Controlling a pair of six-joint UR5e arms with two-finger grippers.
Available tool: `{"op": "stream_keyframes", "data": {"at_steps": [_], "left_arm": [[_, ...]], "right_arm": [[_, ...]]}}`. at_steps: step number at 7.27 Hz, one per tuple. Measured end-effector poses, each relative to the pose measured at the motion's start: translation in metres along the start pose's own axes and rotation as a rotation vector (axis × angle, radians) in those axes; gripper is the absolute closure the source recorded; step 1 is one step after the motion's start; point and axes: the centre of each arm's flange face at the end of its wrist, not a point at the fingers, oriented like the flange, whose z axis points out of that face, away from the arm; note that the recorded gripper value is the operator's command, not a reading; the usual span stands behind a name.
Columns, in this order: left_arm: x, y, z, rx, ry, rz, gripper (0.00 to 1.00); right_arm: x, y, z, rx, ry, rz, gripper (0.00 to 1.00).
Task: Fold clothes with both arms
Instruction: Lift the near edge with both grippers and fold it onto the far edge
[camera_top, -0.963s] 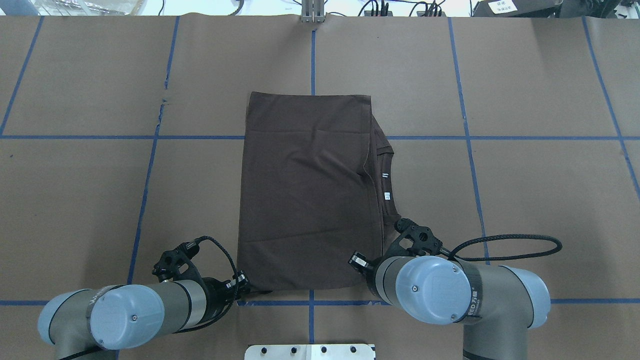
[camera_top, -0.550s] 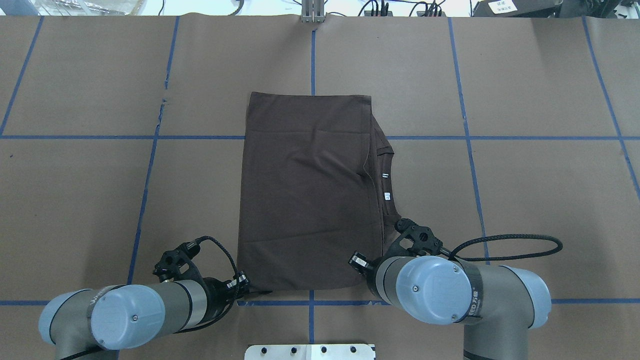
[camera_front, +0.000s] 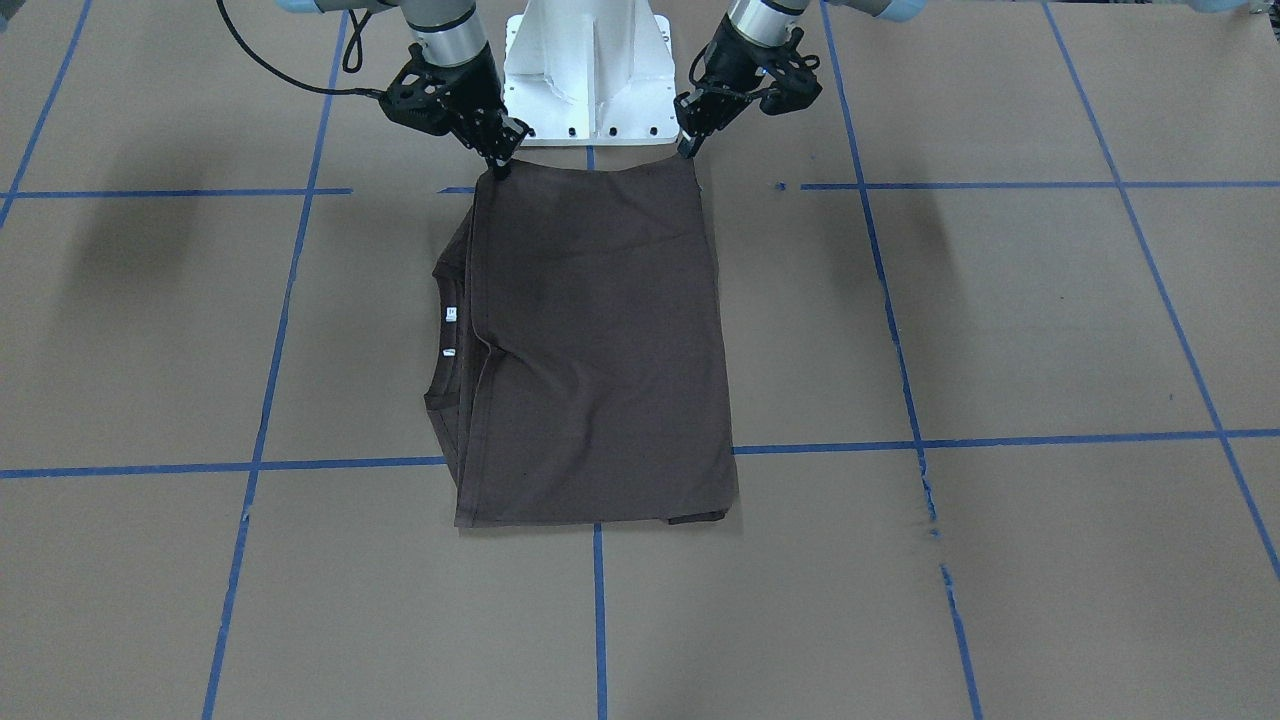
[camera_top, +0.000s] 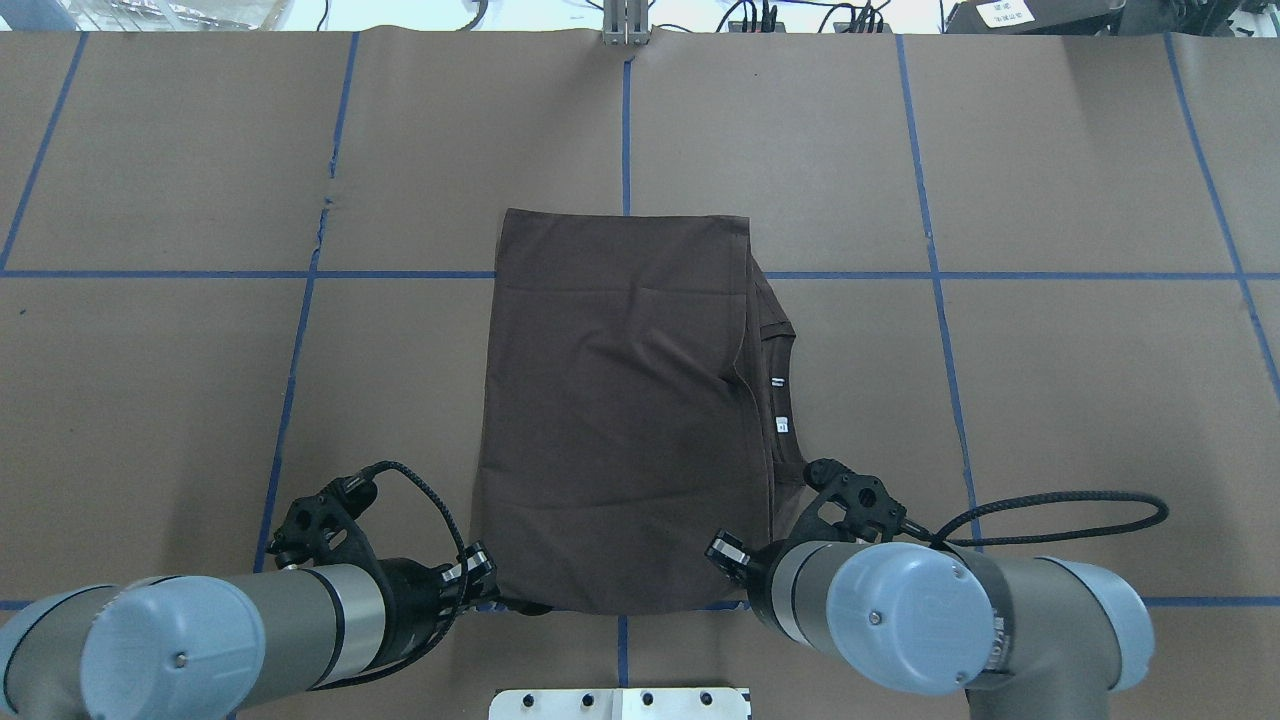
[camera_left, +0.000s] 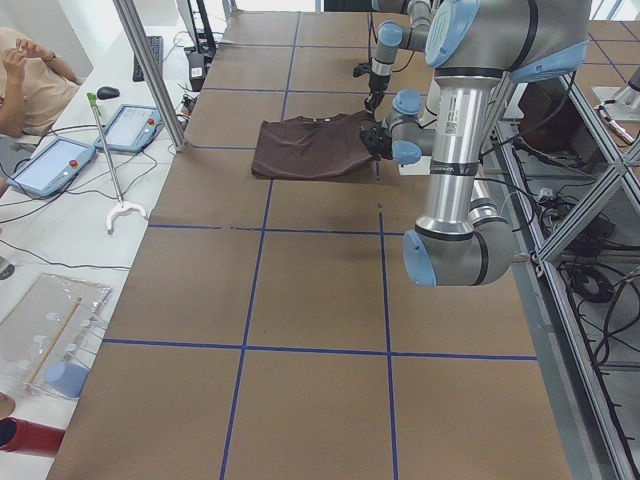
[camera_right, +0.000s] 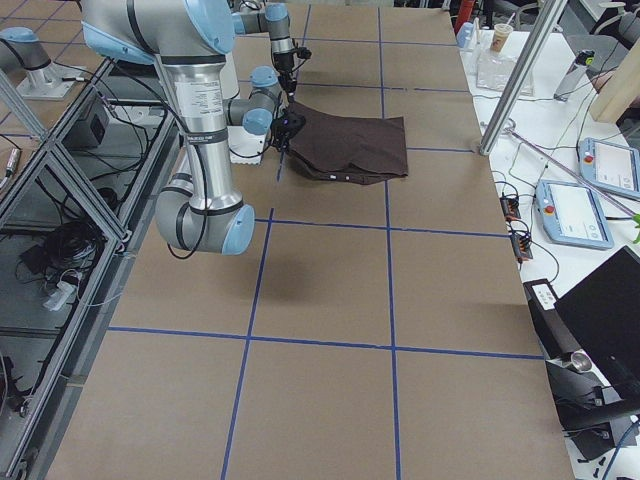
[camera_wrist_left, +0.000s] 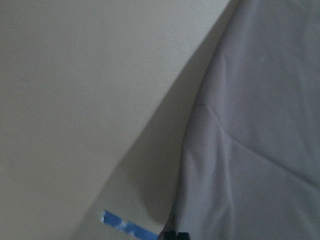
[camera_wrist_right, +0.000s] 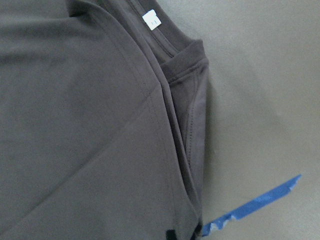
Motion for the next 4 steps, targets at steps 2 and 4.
{"op": "stream_keyframes", "data": {"at_steps": [2, 4], "left_arm": [[0.014, 0.015, -0.038, -0.035, 0.021, -0.046, 1.00], [0.042, -0.018, -0.047, 0.035, 0.071, -0.029, 1.00]], "right_arm": [[-0.002, 0.000, -0.042, -0.003, -0.009, 0.056, 1.00], [-0.034, -0.037, -0.052, 0.059, -0.049, 0.110, 1.00]]}}
